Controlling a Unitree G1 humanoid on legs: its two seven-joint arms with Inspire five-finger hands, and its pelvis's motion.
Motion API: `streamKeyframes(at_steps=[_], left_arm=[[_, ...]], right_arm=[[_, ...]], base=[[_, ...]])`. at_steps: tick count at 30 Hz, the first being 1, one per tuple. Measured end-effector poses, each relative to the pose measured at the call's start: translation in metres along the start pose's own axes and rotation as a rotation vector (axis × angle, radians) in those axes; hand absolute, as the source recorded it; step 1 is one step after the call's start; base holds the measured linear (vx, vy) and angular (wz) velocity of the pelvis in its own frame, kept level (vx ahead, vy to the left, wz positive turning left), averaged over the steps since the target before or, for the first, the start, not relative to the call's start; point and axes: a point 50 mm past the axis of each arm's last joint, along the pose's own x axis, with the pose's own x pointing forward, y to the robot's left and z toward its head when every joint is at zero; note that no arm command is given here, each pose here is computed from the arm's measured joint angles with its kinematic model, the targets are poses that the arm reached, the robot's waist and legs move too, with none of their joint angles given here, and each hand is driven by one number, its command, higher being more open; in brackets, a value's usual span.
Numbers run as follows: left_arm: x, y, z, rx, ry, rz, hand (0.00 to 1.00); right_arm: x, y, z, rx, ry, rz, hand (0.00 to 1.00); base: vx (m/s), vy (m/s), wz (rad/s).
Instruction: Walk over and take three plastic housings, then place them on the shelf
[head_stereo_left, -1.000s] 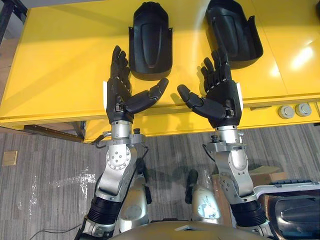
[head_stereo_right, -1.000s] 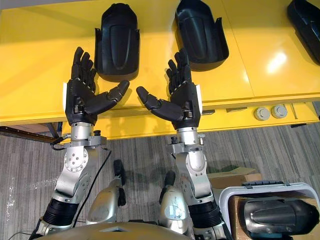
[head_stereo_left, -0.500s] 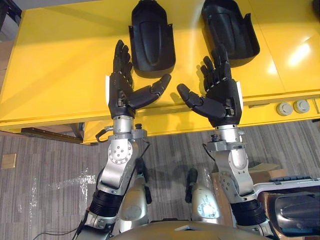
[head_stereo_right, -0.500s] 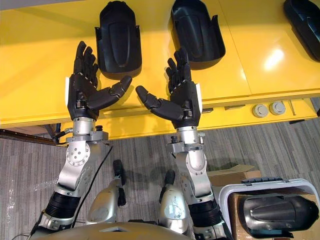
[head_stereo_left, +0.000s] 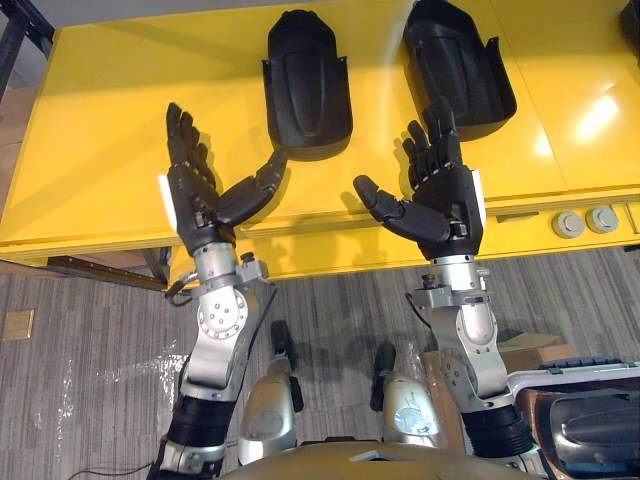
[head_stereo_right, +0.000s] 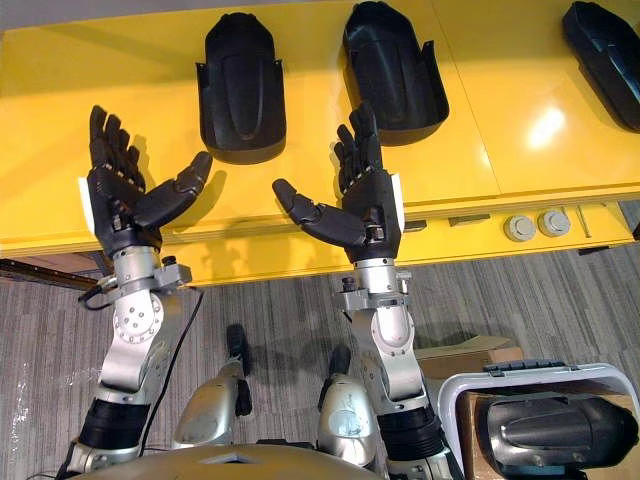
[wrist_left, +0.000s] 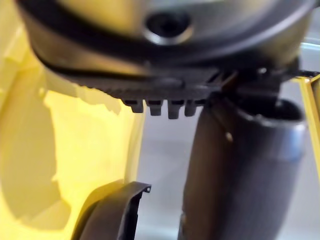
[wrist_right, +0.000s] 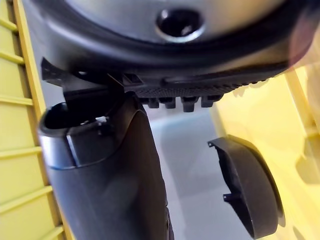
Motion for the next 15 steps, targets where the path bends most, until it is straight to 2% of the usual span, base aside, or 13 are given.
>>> streamKeyframes(at_steps=[3,9,12,15], left_arm=[[-0.007,0.004,0.010,-0.088,-0.026,-0.041,1.00],[-0.014,-0.008,0.031,-0.215,-0.119,-0.211,1.00],[-0.017,-0.013,0.032,-0.266,-0.107,-0.282,1.00],[-0.018,-0.018,0.033,-0.317,-0.096,-0.330,1.00]], right_arm=[[-0.004,-0.001,-0.001,-0.029,0.005,-0.035,1.00],[-0.005,-0.004,-0.001,-0.125,0.000,-0.132,1.00],[-0.006,-0.009,-0.002,-0.175,0.012,-0.183,1.00],[-0.016,-0.028,-0.003,-0.276,0.060,-0.285,1.00]], base=[[0.05,-0.004,0.01],[0.07,-0.007,-0.09],[0.04,-0.008,-0.48],[-0.03,-0.001,-0.85]])
